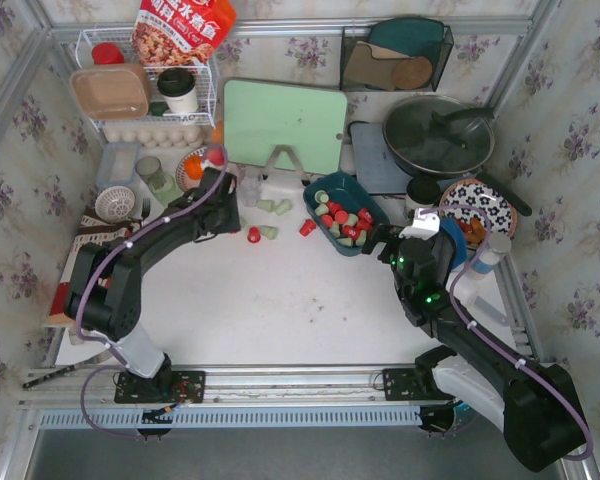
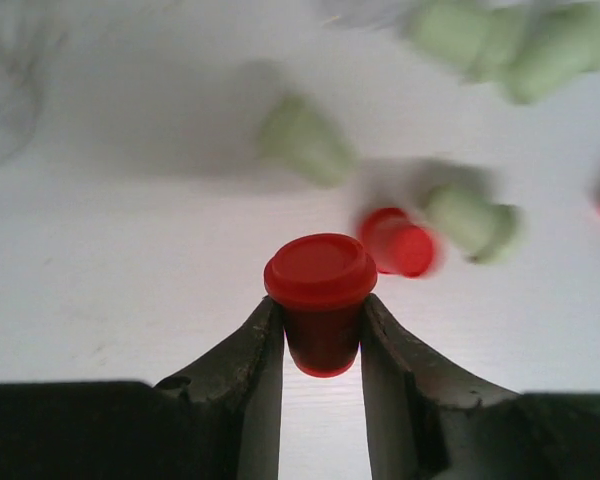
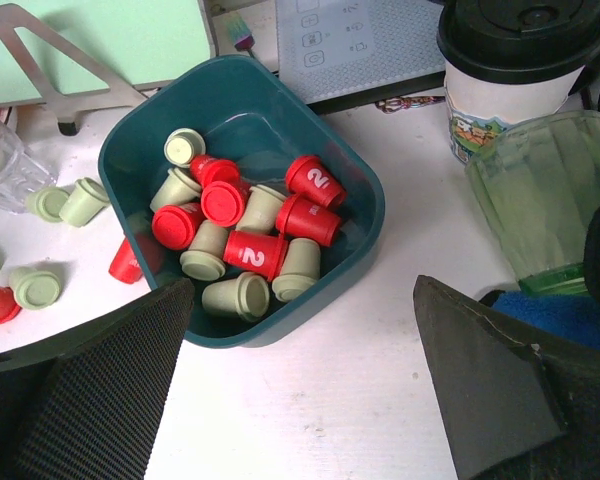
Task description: Mix the coffee capsules in the storage basket
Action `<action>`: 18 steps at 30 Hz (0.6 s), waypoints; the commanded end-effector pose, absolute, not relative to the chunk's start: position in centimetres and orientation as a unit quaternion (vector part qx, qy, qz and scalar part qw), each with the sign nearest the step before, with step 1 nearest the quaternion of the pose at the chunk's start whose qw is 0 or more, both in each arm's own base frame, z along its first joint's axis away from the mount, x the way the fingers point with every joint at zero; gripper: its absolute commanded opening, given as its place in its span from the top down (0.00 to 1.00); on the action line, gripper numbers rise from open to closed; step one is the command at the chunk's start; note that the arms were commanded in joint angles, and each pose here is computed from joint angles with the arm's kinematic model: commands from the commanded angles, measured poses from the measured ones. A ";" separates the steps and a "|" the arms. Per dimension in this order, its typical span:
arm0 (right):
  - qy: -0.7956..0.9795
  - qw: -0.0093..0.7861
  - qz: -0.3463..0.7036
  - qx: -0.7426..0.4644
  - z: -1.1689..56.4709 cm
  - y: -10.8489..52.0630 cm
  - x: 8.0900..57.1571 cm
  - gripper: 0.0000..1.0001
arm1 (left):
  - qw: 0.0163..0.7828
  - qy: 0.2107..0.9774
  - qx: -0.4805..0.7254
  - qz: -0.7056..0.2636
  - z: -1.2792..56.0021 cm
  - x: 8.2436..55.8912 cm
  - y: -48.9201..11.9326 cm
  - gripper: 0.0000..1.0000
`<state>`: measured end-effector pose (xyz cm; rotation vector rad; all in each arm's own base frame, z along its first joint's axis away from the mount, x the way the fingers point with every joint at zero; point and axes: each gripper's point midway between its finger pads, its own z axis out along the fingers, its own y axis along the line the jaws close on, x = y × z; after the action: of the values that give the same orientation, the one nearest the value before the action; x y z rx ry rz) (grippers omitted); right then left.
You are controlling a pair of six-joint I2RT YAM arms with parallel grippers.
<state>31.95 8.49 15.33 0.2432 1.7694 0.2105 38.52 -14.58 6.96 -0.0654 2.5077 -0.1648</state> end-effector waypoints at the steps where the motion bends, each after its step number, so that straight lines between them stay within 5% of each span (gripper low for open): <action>1: 0.759 0.633 0.101 0.111 16.3 8.6 32.2 0.00 | 0.381 0.911 0.067 -0.139 12.3 40.1 -20.8 0.73; 8: 0.761 0.632 0.096 0.112 16.1 8.5 32.2 0.00 | 0.464 0.840 0.212 -0.186 17.6 42.1 -31.8 0.73; 18: 0.759 0.634 0.093 0.115 16.3 8.3 32.3 0.00 | 0.470 0.805 0.249 -0.261 15.6 45.8 -42.2 0.70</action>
<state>31.98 8.47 15.10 0.2435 1.7760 0.2051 44.71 -38.99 15.62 0.5832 2.0287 -0.5630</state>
